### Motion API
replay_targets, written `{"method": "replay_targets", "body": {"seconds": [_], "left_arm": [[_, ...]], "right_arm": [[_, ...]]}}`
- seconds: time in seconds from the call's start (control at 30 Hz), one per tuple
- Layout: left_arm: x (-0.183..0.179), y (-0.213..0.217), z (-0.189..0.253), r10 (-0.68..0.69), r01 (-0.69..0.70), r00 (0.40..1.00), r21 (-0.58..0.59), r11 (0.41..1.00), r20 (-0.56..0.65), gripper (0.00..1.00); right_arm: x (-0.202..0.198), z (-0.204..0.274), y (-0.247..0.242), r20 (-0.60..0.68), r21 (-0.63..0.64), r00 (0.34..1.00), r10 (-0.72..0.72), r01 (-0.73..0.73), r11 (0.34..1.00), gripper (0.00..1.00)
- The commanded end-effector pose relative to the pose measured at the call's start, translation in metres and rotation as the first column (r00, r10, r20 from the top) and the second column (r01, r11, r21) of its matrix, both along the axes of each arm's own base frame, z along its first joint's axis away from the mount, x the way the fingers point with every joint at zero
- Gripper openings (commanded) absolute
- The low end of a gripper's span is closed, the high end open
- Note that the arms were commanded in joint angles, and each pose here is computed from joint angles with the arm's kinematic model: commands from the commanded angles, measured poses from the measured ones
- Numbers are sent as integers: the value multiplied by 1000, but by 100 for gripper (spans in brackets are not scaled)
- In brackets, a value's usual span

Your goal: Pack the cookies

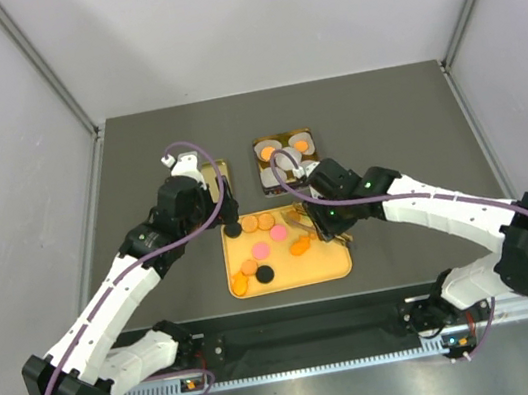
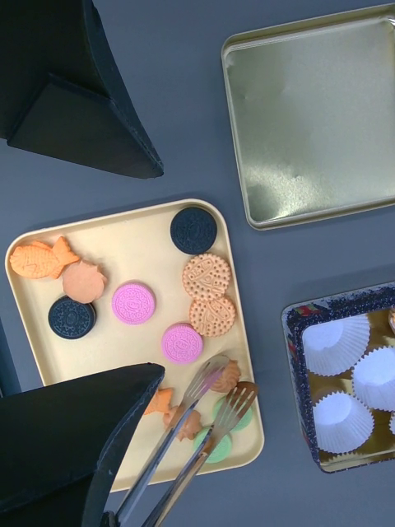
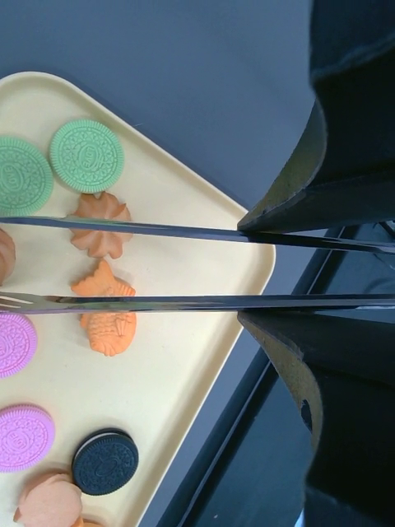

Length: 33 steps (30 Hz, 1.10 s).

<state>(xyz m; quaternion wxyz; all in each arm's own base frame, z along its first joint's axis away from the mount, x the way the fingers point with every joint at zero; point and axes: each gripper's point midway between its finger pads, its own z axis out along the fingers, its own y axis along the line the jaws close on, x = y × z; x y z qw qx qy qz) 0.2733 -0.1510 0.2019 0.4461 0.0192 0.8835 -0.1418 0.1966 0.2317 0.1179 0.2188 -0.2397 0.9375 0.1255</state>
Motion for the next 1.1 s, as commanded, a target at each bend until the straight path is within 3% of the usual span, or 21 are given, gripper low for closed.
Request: {"method": "replay_targets", "body": {"seconds": [0.0,1.07], "left_arm": [[6,-2,12,5,-3,999,-36,999,52,99],[5,1,13,12,-10,998,-28,1000,56,99]], "right_arm": [[1,19,13,29,38,999,40,-41,998,40],[27,89,5,150,112,989,-1,-16,994,37]]}}
